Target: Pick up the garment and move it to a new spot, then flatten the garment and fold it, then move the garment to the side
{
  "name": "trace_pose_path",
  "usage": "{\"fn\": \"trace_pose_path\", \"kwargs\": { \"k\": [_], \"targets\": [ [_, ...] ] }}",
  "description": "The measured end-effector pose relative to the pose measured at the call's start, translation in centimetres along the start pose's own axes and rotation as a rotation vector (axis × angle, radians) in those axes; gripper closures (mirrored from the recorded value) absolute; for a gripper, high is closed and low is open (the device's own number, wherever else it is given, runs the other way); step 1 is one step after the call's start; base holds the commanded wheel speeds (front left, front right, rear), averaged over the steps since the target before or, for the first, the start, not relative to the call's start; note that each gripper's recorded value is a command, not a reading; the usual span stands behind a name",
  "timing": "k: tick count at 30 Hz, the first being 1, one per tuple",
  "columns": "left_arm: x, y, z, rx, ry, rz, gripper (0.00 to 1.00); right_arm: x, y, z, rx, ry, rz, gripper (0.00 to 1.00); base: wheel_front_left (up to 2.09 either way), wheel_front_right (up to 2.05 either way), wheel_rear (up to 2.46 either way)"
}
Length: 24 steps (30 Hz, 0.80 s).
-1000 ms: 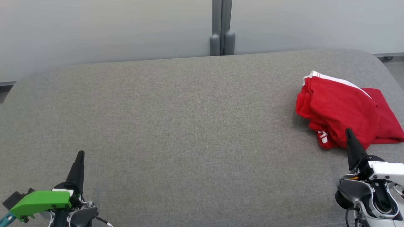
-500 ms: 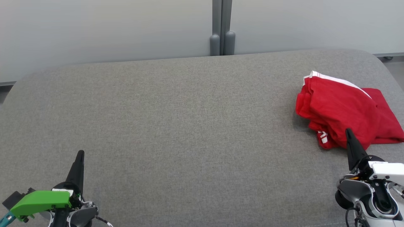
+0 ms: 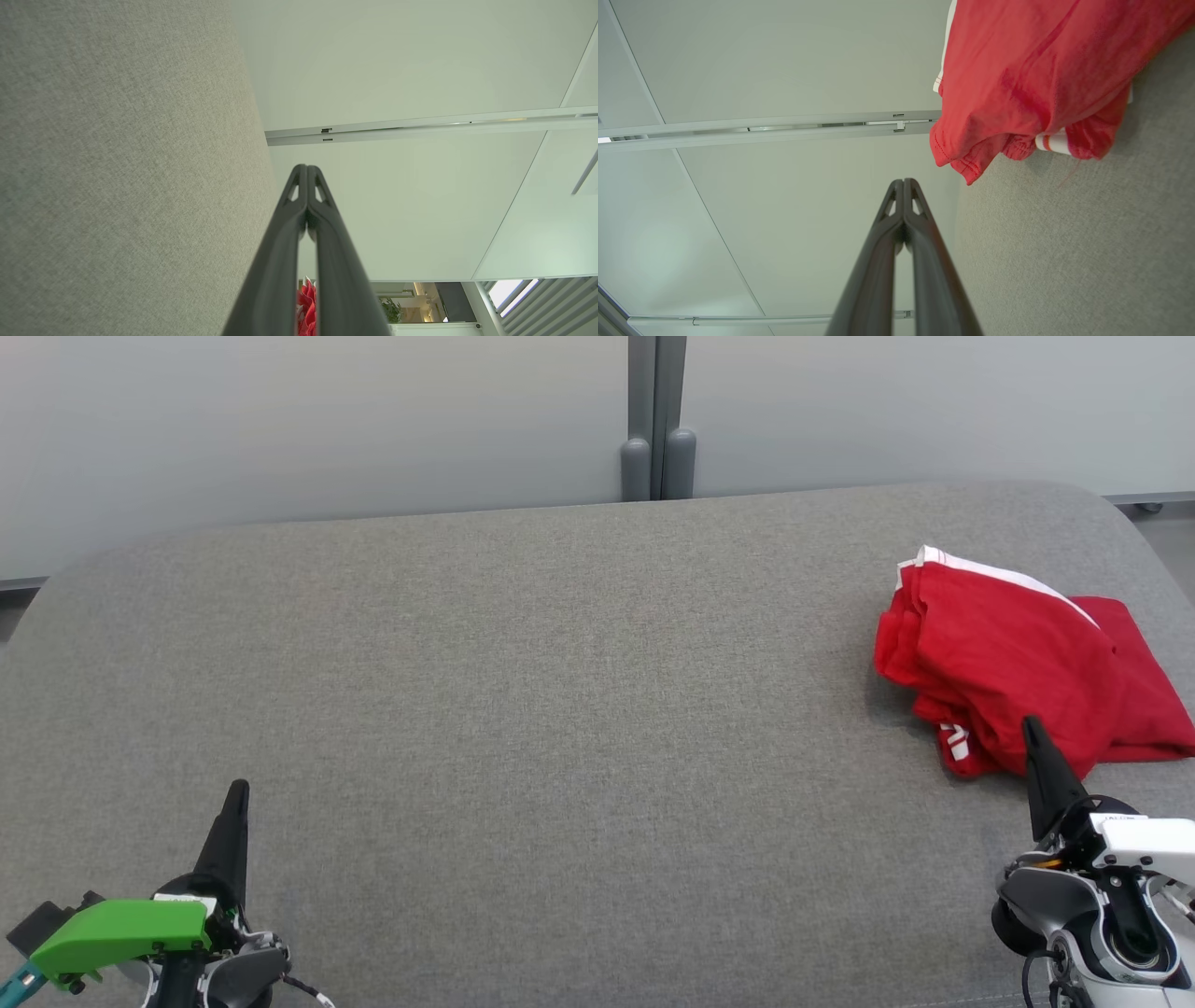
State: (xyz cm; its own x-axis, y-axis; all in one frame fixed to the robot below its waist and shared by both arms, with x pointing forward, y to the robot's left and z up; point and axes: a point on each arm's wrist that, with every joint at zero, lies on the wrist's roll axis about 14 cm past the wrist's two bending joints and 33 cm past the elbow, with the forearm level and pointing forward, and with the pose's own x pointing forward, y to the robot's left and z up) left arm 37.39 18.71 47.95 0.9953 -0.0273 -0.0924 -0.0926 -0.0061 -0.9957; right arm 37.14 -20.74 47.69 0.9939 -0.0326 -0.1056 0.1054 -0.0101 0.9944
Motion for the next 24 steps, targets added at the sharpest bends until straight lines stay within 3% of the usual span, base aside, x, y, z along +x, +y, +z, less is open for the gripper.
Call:
{"fn": "trace_pose_path", "kwargs": {
  "k": [24],
  "targets": [
    [0.01,-0.03,0.01,0.000,0.000,-0.001,1.00,0.00,0.01,0.01,0.001,0.000,0.000,1.00,0.00,0.00,0.00]
  ]
}}
